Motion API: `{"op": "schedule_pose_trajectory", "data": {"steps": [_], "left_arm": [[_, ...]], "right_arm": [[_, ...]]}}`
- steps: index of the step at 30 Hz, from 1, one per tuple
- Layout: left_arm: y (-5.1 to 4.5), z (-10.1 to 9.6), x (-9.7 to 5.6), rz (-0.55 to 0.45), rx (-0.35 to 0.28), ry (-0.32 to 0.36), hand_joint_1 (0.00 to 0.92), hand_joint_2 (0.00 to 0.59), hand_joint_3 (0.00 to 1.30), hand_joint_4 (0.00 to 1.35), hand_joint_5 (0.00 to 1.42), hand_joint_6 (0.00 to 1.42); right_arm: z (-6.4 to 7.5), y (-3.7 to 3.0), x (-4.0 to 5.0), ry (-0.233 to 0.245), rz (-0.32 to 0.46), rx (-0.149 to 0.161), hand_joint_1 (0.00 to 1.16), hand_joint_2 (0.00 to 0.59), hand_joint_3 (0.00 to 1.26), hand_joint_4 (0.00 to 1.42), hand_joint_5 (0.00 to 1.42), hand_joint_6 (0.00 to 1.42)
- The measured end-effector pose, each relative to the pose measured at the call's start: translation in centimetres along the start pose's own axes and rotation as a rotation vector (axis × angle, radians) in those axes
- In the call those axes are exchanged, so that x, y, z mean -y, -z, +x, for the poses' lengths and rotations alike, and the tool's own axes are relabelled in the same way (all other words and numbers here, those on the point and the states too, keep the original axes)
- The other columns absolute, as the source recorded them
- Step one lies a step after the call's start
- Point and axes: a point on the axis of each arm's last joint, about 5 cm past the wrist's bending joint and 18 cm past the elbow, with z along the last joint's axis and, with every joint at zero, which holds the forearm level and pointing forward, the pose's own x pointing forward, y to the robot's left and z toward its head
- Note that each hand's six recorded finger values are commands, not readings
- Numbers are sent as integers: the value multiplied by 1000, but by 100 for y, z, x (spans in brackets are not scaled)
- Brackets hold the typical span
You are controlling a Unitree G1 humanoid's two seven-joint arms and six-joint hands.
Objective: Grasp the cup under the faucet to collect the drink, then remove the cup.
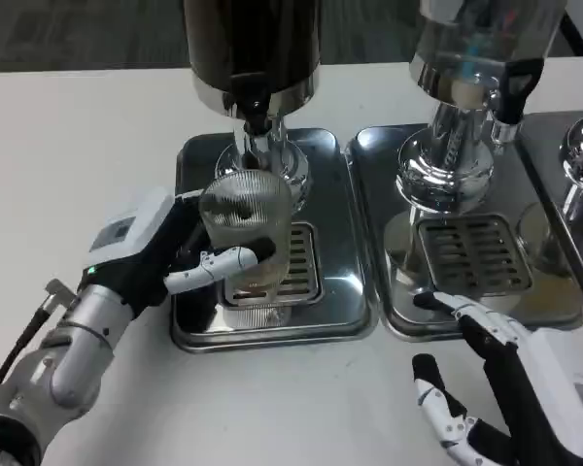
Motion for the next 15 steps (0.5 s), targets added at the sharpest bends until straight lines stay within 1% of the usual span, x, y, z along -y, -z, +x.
{"op": "schedule_pose_trajectory", "data": {"steps": [6, 10, 13, 15], "left_arm": [[-6, 6, -3, 3, 6, 23, 53, 137, 427, 318, 298, 186], [-9, 6, 1, 8, 10, 34, 25, 124, 392, 234, 253, 165], [-11, 5, 5, 10, 12, 41, 3, 101, 361, 134, 185, 149], [-11, 5, 7, 13, 13, 48, 0, 93, 343, 81, 153, 98]], "right_arm": [[1, 0, 0, -2, 2, 0, 382, 461, 250, 197, 212, 247], [6, 0, 2, -6, 5, 1, 384, 464, 257, 206, 227, 250], [7, 1, 2, -8, 7, 0, 386, 467, 258, 206, 230, 254], [7, 1, 2, -9, 8, -1, 388, 469, 259, 209, 240, 260]]}}
